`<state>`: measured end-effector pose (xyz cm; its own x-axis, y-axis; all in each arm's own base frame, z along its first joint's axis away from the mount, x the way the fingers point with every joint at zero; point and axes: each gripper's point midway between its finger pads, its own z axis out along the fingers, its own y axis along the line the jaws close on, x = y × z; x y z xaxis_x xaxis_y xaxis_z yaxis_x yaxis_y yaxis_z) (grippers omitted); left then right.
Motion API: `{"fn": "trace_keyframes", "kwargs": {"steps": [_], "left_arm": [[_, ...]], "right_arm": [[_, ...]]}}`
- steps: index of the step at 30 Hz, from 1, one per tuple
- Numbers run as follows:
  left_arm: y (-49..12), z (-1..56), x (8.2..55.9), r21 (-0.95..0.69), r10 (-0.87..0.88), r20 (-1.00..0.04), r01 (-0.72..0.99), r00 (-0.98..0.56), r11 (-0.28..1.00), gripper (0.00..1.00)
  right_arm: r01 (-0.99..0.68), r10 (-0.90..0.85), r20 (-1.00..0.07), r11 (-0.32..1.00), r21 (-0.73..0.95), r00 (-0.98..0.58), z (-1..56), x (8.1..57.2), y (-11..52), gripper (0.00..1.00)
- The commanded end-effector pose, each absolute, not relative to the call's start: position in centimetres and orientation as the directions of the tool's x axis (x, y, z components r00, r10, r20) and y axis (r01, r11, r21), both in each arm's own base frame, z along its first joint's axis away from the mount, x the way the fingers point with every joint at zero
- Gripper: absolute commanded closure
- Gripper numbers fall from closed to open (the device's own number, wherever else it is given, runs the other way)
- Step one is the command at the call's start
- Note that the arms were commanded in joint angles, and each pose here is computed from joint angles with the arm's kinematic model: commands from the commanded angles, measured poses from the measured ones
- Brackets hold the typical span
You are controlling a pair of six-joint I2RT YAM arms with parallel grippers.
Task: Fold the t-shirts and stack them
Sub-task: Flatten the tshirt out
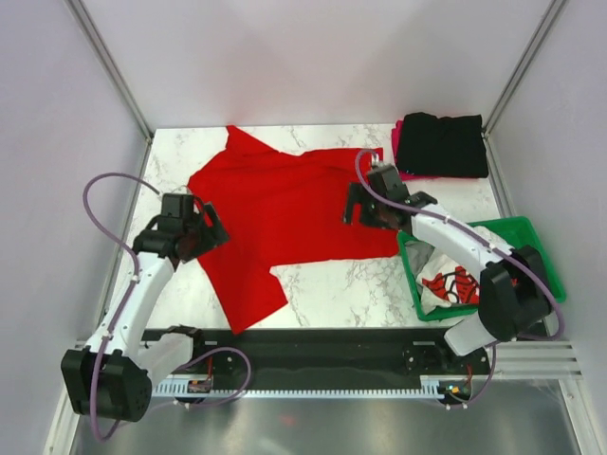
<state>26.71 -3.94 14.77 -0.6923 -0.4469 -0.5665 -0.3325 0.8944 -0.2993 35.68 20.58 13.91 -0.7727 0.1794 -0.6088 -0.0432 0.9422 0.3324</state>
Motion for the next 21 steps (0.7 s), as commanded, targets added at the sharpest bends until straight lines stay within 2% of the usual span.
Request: {"fn": "trace_keyframes", "kwargs": {"steps": [1, 2, 5, 7, 10, 17, 21], "left_arm": [[-6.2, 13.4, 24.7, -0.352, -0.484, -0.505, -0.341, -0.715, 0.872, 0.14], [-7.1, 13.2, 24.1, -0.349, -0.464, -0.503, -0.32, -0.729, 0.881, 0.14], [-7.9, 11.0, 22.2, -0.328, -0.498, -0.452, -0.381, -0.741, 0.865, 0.14], [-8.0, 9.8, 20.8, -0.322, -0.557, -0.413, -0.456, -0.721, 0.83, 0.14], [-7.8, 8.9, 19.8, -0.306, -0.577, -0.414, -0.489, -0.705, 0.817, 0.13], [-7.4, 8.5, 18.2, -0.312, -0.597, -0.416, -0.509, -0.686, 0.802, 0.13], [-7.0, 8.5, 17.9, -0.286, -0.6, -0.43, -0.529, -0.674, 0.799, 0.14]], "right_arm": [[0.079, 0.24, -0.512, 0.945, 0.317, -0.825, 9.1, 30.9, 18.8, 0.02], [0.132, 0.271, -0.472, 0.943, 0.306, -0.839, 7.3, 29.1, 17.8, 0.02], [0.22, 0.338, -0.453, 0.931, 0.292, -0.825, 5.9, 26.9, 15.8, 0.02], [0.288, 0.389, -0.427, 0.915, 0.283, -0.816, 4.9, 26.0, 15.0, 0.02], [0.359, 0.43, -0.373, 0.901, 0.245, -0.822, 2.7, 25.2, 13.3, 0.02], [0.419, 0.454, -0.398, 0.891, 0.177, -0.797, 3.1, 29.9, 9.1, 0.02], [0.415, 0.437, -0.424, 0.898, 0.148, -0.793, 4.4, 30.4, 7.9, 0.02]]}}
